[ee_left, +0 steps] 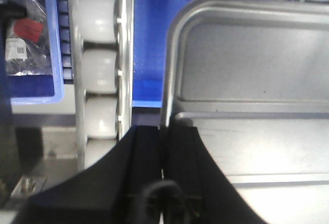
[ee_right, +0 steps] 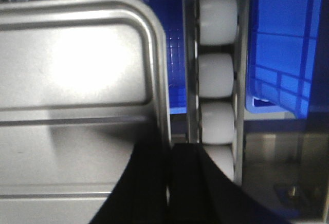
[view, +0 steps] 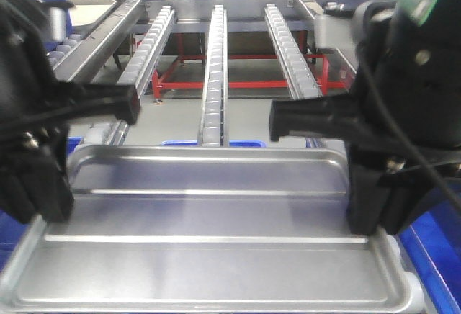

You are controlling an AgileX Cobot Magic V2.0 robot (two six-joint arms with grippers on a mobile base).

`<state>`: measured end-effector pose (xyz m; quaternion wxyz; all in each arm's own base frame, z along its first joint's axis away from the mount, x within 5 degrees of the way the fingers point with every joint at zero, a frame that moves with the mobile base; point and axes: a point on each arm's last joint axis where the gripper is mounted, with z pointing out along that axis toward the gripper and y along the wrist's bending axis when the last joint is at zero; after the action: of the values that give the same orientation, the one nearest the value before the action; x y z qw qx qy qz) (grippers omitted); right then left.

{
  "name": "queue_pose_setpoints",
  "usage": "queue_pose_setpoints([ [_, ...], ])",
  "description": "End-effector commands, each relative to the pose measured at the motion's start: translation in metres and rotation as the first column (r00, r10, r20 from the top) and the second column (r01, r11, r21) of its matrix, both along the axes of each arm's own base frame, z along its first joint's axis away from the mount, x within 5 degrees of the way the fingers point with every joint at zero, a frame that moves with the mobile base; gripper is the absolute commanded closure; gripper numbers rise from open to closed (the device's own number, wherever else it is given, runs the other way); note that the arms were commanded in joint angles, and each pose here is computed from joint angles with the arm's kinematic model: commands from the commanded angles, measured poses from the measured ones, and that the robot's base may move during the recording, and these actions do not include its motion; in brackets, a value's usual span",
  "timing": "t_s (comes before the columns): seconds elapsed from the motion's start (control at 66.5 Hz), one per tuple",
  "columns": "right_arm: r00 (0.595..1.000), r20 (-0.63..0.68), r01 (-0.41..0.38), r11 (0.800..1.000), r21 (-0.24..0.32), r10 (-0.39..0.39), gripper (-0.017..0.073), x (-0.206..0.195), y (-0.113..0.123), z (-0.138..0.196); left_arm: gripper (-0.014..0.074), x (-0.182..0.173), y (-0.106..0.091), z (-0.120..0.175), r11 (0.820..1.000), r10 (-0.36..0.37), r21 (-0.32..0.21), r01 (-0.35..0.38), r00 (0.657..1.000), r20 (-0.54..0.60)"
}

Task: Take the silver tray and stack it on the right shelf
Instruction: 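Lift the tray with both grippers and pull it toward the robot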

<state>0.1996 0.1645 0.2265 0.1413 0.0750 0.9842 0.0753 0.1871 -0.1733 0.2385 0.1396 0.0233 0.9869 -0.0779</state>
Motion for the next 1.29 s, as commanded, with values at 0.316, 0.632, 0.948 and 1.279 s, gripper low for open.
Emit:
queue_pose_setpoints([
  [0.316, 1.000, 0.007, -0.007, 0.996, 0.087, 0.007, 0.0489, -0.053, 0.012, 0.021, 0.0694, -0.051, 0.002, 0.014, 0.998, -0.011, -0.057, 0.011, 1.000, -0.002],
  [0.632, 1.000, 0.024, -0.017, 0.998, 0.059, 0.015, 0.0489, -0.072, 0.017, 0.025, 0.0694, -0.086, 0.000, 0.011, 0.999, -0.042, 0.011, 0.042, 0.999, 0.002],
  [0.948, 0.999, 0.031, -0.024, 0.999, 0.042, 0.022, 0.0489, -0.077, 0.019, 0.025, 0.0694, -0.087, -0.001, 0.011, 0.999, -0.032, 0.005, 0.032, 0.999, -0.006],
  [1.279, 0.999, 0.044, -0.030, 0.999, 0.034, 0.028, 0.0489, -0.076, 0.019, 0.026, 0.0694, -0.087, -0.001, 0.011, 0.999, -0.034, 0.007, 0.034, 0.999, -0.002],
])
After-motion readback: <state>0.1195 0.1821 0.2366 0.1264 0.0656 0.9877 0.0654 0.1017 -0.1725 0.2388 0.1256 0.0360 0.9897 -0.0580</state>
